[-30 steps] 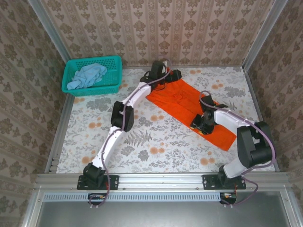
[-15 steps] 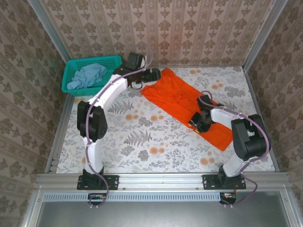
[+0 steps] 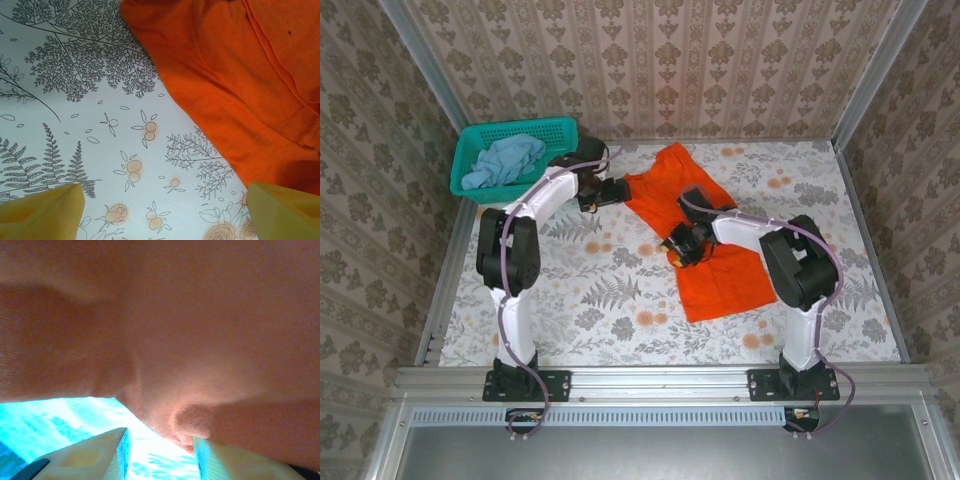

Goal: Fold and stack the t-shirts

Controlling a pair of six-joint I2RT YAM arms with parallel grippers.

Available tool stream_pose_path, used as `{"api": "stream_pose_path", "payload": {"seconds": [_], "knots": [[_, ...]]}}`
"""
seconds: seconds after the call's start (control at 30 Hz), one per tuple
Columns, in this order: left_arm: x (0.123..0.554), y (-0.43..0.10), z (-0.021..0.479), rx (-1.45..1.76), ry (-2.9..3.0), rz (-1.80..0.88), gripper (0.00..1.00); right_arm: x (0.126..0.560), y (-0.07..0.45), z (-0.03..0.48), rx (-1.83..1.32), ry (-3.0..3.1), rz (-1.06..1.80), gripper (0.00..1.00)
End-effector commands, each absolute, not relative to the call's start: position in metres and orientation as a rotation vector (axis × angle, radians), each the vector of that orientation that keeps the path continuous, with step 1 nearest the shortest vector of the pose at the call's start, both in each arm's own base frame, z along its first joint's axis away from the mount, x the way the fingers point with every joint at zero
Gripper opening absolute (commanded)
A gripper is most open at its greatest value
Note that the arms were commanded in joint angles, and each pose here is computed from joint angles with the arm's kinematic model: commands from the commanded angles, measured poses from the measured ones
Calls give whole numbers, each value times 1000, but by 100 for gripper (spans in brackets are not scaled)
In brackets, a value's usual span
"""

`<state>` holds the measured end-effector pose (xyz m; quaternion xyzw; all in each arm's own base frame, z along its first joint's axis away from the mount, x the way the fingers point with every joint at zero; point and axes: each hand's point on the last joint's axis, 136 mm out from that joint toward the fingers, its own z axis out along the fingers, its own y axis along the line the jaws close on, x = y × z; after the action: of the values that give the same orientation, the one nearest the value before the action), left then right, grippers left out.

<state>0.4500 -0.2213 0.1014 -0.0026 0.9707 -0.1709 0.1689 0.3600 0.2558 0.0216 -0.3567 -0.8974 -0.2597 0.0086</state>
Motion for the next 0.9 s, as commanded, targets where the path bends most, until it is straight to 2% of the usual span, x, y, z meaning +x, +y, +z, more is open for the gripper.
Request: {"api": "stream_pose_path", "payload": {"seconds": [0.0,0.3,0.57,0.87], "knots": [[450,-224,89,8,2813,-507,84,336,282,-12,-1224,-2617,-696,42],[468,-269,52,86,2894,-626,72,334,306,1,-1266,-2519,-784,46],[495,-299,8,108,2914,-634,68,309,292,2,-1322,-2453,-771,48],[536,-338,-7,106,2770,-865,67,295,305,-8,-1352,-2442,-742,49]]}}
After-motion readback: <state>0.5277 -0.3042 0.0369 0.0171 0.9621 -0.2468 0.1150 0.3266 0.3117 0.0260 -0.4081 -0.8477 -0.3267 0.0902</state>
